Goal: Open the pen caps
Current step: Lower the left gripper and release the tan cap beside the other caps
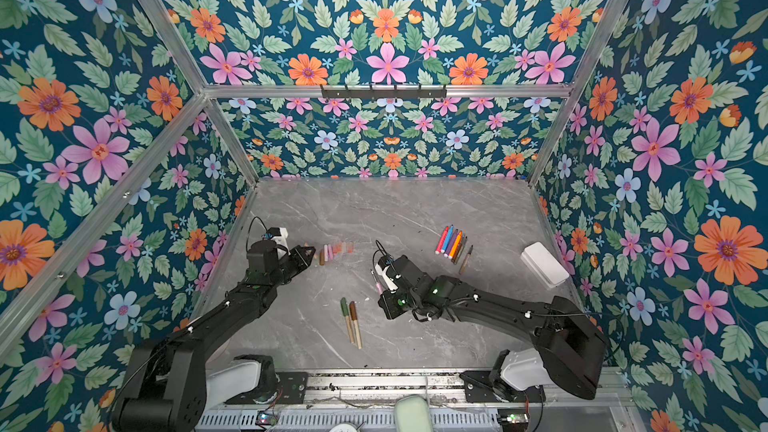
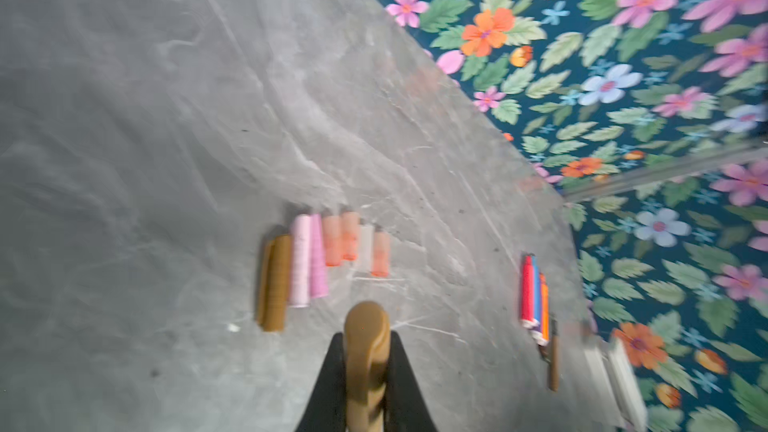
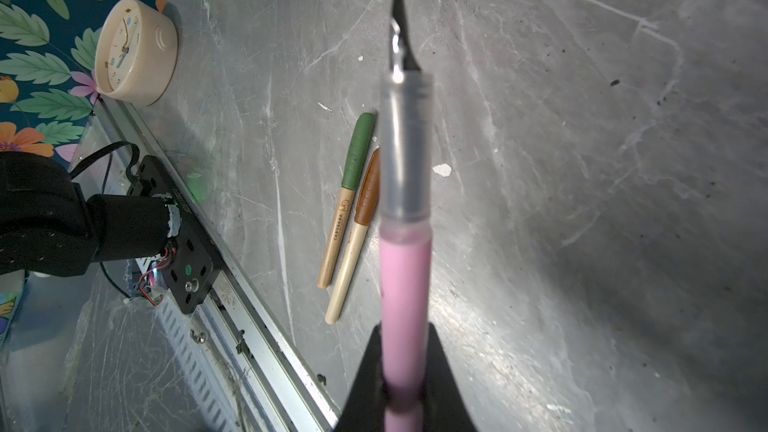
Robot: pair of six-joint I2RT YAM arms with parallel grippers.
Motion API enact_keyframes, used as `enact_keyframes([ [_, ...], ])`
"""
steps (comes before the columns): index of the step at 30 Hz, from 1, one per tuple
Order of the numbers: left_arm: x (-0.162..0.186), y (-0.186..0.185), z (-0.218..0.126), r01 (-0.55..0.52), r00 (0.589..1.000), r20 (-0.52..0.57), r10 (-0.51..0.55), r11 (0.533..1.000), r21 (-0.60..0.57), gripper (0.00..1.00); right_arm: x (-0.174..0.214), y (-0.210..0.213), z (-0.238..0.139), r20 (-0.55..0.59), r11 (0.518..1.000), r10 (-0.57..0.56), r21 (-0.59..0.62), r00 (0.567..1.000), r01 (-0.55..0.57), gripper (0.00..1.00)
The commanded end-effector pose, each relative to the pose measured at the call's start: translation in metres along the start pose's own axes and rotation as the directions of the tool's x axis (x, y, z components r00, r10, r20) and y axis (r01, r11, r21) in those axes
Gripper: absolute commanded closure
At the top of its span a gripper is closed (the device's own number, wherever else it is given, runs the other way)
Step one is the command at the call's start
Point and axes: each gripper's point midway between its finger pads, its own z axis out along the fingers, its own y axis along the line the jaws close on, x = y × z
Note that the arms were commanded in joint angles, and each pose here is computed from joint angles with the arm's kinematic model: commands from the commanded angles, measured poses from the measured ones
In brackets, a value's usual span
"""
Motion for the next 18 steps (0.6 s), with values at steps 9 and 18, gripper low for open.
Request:
enact_keyframes([
  [9, 0.011, 0.053, 0.035, -0.091, 0.984, -0.166, 0.067, 0.985, -0.143, 1.0, -0.003, -0.002, 0.003, -0.017, 1.0, -0.004, 0.028, 1.0, 0.005, 1.0],
  [18, 0.028, 0.071, 0.053, -0.095, 0.966, -0.253, 0.048, 0.98, -0.177, 1.0, -0.004, 0.001, 0.009, -0.042, 1.0, -0.012, 0.024, 0.999, 0.013, 1.0],
])
